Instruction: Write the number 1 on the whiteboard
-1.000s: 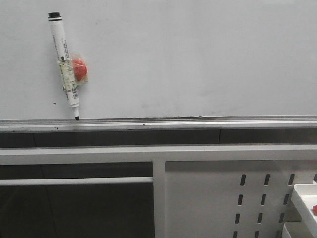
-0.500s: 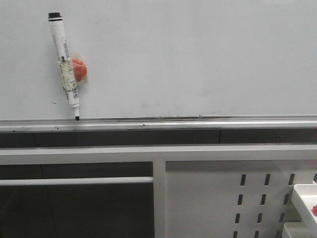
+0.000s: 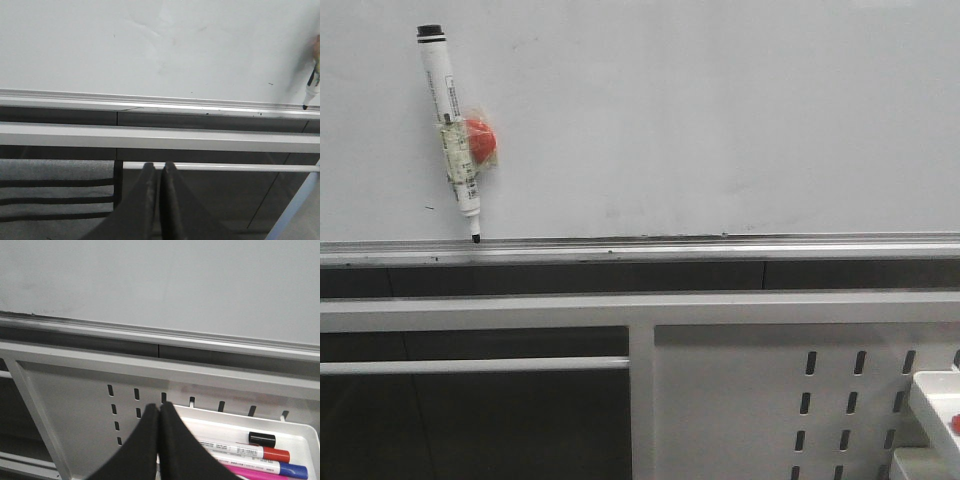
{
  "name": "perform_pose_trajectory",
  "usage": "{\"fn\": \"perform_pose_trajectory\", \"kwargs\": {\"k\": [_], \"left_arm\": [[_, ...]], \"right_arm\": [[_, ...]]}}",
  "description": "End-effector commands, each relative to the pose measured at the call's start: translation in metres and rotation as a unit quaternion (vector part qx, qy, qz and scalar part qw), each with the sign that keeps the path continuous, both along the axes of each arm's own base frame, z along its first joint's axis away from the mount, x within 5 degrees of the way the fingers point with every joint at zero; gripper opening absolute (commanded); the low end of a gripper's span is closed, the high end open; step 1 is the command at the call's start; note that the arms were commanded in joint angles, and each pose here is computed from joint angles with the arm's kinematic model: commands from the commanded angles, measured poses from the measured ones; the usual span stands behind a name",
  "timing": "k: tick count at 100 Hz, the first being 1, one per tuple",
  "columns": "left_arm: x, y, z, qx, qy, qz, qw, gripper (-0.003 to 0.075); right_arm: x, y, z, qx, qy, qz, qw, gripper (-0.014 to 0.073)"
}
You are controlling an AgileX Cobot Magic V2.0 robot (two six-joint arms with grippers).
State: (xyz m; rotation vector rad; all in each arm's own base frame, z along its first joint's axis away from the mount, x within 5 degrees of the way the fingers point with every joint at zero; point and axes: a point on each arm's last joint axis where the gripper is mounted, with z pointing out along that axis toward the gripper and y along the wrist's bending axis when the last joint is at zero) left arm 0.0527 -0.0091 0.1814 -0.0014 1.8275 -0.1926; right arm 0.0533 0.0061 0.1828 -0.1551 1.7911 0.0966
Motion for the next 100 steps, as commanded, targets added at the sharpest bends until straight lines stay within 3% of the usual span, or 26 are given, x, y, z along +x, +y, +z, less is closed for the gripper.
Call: {"fn": "perform_pose_trajectory", "kwargs": {"k": [1,9,16,21,24,33,43,51,56,62,71,77,90,100], "left_arm": [[0.001,0.001,-0.003,-0.022,-0.033,0.009,0.999,-0.0020],[0.002,-0.002,0.002,-0.112,-0.050,0.011,0.992,-0.0020],[0.002,-0.004,0.007,-0.235,-0.053,0.015,0.970,-0.0020],[0.002,-0.005,0.009,-0.294,-0.052,0.018,0.954,-0.0020],[0.002,-0.005,0.011,-0.329,-0.054,0.021,0.942,-0.0020],[0.002,-0.005,0.013,-0.392,-0.051,0.025,0.918,-0.0020],[0.002,-0.007,0.013,-0.441,-0.039,0.022,0.896,-0.0020],[0.001,-0.006,0.015,-0.453,-0.043,0.024,0.890,-0.0020],[0.001,-0.007,0.020,-0.445,-0.049,0.019,0.894,-0.0020],[-0.001,-0.009,0.030,-0.400,-0.062,-0.004,0.914,-0.0019],[-0.005,-0.014,0.050,-0.285,-0.077,-0.047,0.954,-0.0015],[-0.005,-0.017,0.069,-0.208,-0.085,-0.072,0.972,0.0010],[0.007,-0.021,0.106,-0.041,-0.077,-0.111,0.990,0.0193],[0.031,-0.026,0.119,0.018,-0.031,-0.136,0.990,0.0359]], "right_arm": [[0.001,0.000,0.005,-0.024,-0.054,0.005,0.998,-0.0057],[0.001,0.002,0.012,-0.033,-0.097,0.014,0.995,-0.0057],[0.001,0.004,0.021,-0.014,-0.145,0.025,0.989,-0.0057],[-0.001,0.006,0.030,0.029,-0.185,0.033,0.982,-0.0057],[-0.001,0.006,0.034,0.082,-0.200,0.033,0.976,-0.0057],[-0.003,0.003,0.042,0.195,-0.220,0.025,0.956,-0.0057],[-0.002,0.003,0.038,0.224,-0.192,0.018,0.955,-0.0057],[-0.002,0.002,0.039,0.262,-0.191,0.013,0.946,-0.0057],[-0.003,0.001,0.046,0.280,-0.203,0.013,0.938,-0.0057],[-0.005,0.001,0.057,0.277,-0.204,0.018,0.939,-0.0057],[-0.009,0.004,0.074,0.221,-0.165,0.027,0.961,-0.0055],[-0.010,0.004,0.087,0.170,-0.138,0.025,0.975,-0.0032],[-0.002,0.005,0.111,0.092,-0.130,0.026,0.987,0.0115],[0.009,0.008,0.124,0.084,-0.114,0.025,0.990,0.0267]]}}
